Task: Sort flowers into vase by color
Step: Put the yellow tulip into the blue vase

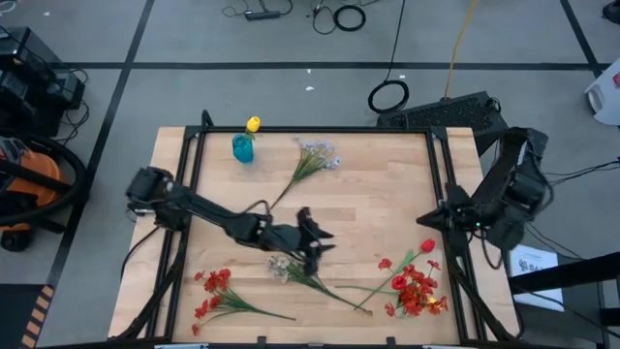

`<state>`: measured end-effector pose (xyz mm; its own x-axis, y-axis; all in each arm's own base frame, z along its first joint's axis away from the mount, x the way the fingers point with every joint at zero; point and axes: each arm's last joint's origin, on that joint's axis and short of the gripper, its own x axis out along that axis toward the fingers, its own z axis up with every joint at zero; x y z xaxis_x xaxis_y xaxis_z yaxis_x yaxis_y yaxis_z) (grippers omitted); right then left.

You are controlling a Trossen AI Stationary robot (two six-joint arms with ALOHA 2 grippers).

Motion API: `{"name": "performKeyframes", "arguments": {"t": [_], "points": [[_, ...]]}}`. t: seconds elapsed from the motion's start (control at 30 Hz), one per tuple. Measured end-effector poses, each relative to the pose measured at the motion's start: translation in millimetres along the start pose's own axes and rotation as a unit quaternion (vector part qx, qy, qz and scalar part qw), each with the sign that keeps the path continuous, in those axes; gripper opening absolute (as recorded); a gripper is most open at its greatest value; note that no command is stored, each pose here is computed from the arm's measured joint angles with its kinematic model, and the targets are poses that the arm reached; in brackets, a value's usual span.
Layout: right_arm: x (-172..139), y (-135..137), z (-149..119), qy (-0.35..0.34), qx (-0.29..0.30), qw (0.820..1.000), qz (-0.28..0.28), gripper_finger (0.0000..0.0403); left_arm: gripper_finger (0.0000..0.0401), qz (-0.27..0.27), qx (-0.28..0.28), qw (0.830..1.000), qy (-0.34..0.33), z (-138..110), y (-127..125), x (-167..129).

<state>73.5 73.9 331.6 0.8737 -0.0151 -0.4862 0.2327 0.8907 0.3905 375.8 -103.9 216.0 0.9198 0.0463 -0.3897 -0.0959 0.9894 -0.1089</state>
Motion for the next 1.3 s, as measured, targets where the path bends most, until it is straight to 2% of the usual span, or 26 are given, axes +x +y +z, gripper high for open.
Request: {"name": "performKeyframes", "arguments": {"t": [0.23,0.5,0.6,0.73,1.0,1.3], "points": [[26.9,-22.5,-20.5,0.029,0.035,0.999,-0.005,0.0,0.0131,-0.035,0.019,0.998,0.057,17.2,-8.3,46.0],[41.2,-37.7,-21.5,0.001,0.038,0.999,0.026,0.0,0.0132,-0.071,0.022,0.993,0.094,23.9,-16.9,79.6],[47.6,-42.3,-25.5,0.01,0.047,0.999,0.027,0.0,0.0131,-0.105,0.022,0.988,0.107,17.6,-25.3,90.8],[58.4,-45.4,-34.0,0.027,0.053,0.998,0.037,0.0,0.0131,-0.126,0.029,0.984,0.119,5.9,-40.8,107.9],[70.5,-48.8,-44.8,0.036,0.065,0.996,0.047,0.0,0.0131,-0.127,0.08,0.971,0.184,-11.4,-66.2,136.1],[69.9,-44.4,-40.9,0.027,0.085,0.993,0.076,0.0,0.0131,-0.119,0.093,0.96,0.235,-41.4,-69.2,160.3]]}}
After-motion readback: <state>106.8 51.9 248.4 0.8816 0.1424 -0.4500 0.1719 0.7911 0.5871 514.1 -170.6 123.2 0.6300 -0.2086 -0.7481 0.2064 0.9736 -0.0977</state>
